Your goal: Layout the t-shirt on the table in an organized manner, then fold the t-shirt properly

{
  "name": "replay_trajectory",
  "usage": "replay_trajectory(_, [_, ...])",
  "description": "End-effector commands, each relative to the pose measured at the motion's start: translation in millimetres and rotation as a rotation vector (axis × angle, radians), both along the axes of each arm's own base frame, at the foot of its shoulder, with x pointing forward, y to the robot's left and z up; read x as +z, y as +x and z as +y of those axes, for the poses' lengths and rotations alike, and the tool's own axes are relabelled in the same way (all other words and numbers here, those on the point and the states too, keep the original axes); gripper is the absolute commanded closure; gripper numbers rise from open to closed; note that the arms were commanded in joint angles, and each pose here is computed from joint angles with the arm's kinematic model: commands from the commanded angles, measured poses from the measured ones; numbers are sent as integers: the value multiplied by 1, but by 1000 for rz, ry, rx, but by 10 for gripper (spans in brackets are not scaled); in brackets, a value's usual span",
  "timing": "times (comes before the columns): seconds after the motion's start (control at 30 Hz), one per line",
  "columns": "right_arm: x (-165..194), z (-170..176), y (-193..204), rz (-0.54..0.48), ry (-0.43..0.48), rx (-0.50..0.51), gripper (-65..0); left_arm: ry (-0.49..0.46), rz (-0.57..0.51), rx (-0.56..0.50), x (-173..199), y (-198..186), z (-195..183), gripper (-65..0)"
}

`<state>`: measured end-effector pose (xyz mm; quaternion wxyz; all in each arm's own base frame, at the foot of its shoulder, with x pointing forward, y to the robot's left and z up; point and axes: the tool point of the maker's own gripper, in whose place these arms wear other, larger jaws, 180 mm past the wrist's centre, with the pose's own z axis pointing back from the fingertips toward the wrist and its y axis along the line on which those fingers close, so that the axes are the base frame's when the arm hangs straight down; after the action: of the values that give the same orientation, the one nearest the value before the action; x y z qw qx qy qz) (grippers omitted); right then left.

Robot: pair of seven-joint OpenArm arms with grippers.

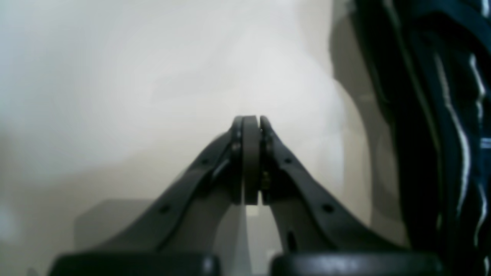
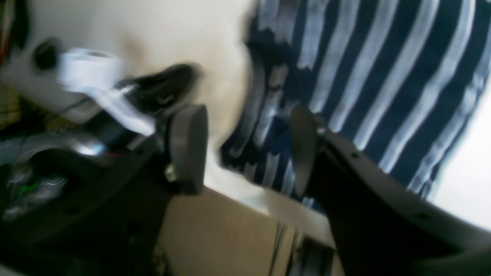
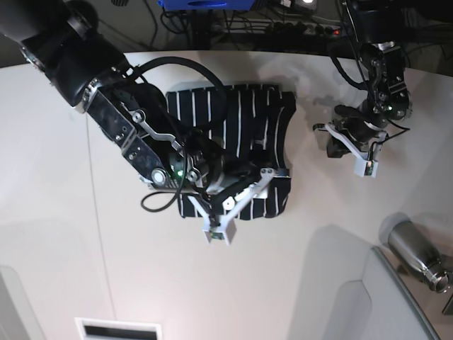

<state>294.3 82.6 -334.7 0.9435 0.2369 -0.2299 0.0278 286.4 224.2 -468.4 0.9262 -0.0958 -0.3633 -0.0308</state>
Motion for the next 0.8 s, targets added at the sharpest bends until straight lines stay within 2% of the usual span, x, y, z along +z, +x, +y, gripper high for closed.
replay_trajectory(0.0, [5, -6, 12, -43, -3, -26, -207, -4, -59, -10, 15, 13, -2, 0])
replay_trajectory(0.07, [-11, -16, 14, -40, -29, -60, -45, -3, -53, -13, 13, 9, -2, 0])
replay_trajectory(0.1, [-20, -21, 12, -28, -44, -76, 0, 0, -53, -14, 13, 7, -2, 0])
replay_trajectory(0.2, [-41, -26, 1, 12, -67, -89, -26, 2, -51, -17, 13, 3, -3, 0])
replay_trajectory(0.3, [-48, -25, -11, 15, -60, -101, -5, 8, -43, -6, 11, -3, 2, 0])
replay_trajectory(0.4, [-49, -17, -25, 3, -58, -59, -2, 51, -41, 28, 16, -13, 29, 0])
replay_trajectory(0.53, [-49, -3, -49, -5, -65, 35, -2, 171, -9, -54, 26, -41, 53, 0])
replay_trajectory(0.63, [-55, -5, -56, 9, -69, 28, -2, 224, 8, -84, 32, -60, 65, 0])
replay_trajectory(0.77, [-57, -23, -52, -90, -143, 1, -2, 269, -2, -156, 47, -78, 56, 0])
